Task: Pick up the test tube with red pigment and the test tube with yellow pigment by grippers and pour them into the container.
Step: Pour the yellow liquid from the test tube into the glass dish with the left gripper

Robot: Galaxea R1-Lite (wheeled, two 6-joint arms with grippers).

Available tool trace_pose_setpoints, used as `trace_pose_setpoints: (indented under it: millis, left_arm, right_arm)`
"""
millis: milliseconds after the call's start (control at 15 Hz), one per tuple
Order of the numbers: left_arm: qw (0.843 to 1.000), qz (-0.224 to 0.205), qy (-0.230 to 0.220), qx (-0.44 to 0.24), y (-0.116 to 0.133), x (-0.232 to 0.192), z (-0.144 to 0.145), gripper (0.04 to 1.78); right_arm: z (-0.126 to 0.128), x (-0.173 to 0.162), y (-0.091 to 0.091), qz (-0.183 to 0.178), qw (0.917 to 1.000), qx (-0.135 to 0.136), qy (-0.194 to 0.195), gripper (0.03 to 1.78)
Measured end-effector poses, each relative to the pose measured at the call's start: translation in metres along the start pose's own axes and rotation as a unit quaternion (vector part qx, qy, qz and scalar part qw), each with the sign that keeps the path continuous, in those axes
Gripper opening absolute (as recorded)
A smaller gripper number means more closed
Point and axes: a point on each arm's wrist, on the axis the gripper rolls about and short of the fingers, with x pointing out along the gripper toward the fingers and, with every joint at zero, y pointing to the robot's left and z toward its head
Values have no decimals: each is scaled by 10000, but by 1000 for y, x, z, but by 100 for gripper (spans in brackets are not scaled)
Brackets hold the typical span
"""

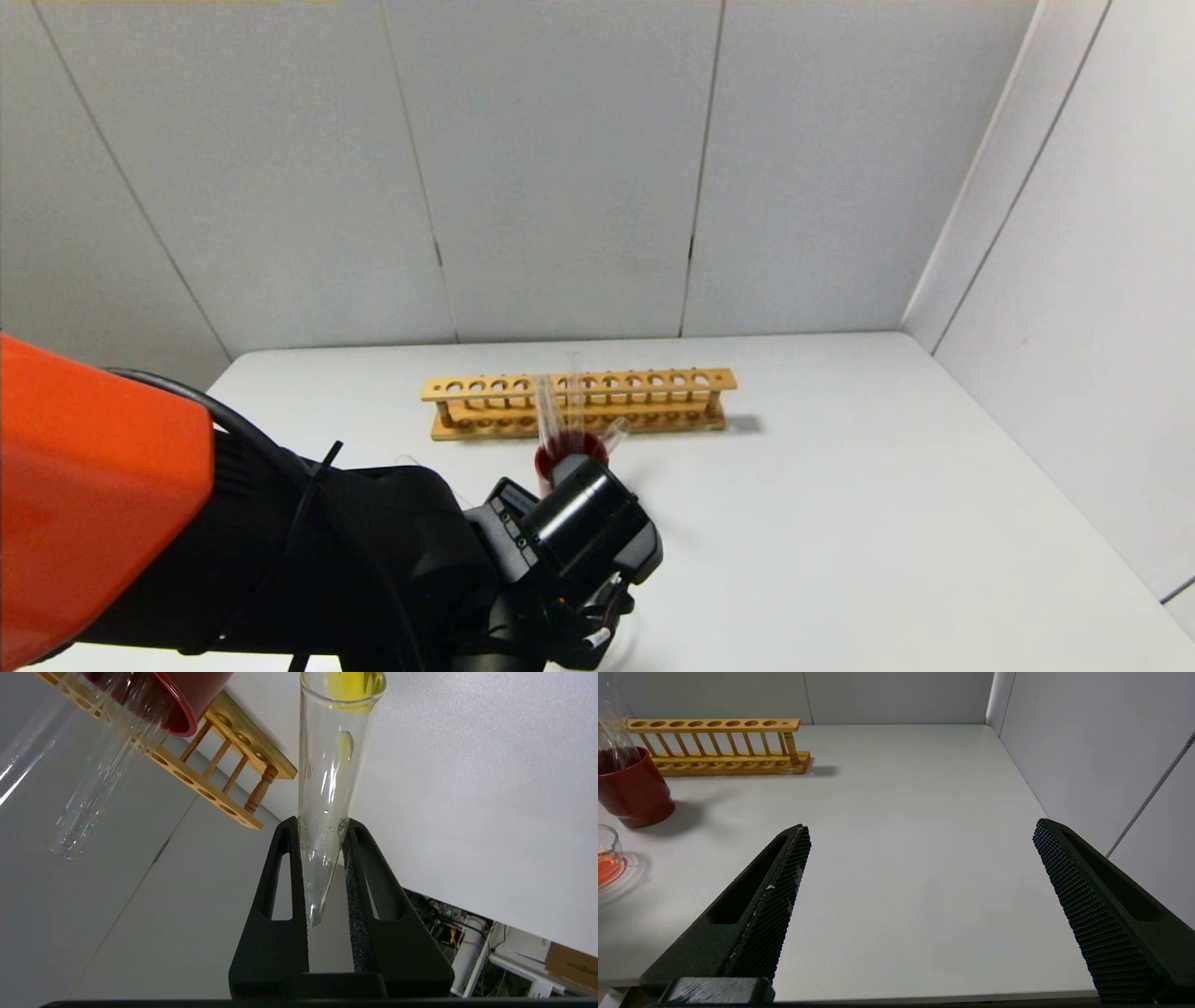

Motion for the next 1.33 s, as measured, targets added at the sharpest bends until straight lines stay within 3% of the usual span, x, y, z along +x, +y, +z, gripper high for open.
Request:
trace_pose_setpoints:
  millis: [933, 1333]
  left_arm:
    - [9990, -147, 293, 304, 0, 0, 4, 30]
    - [9988, -128, 336, 321, 11, 1, 10, 30]
  right_arm:
    - [0, 0, 0, -2, 10000, 2, 2, 174]
    - [0, 0, 0, -2, 10000, 0, 0, 174]
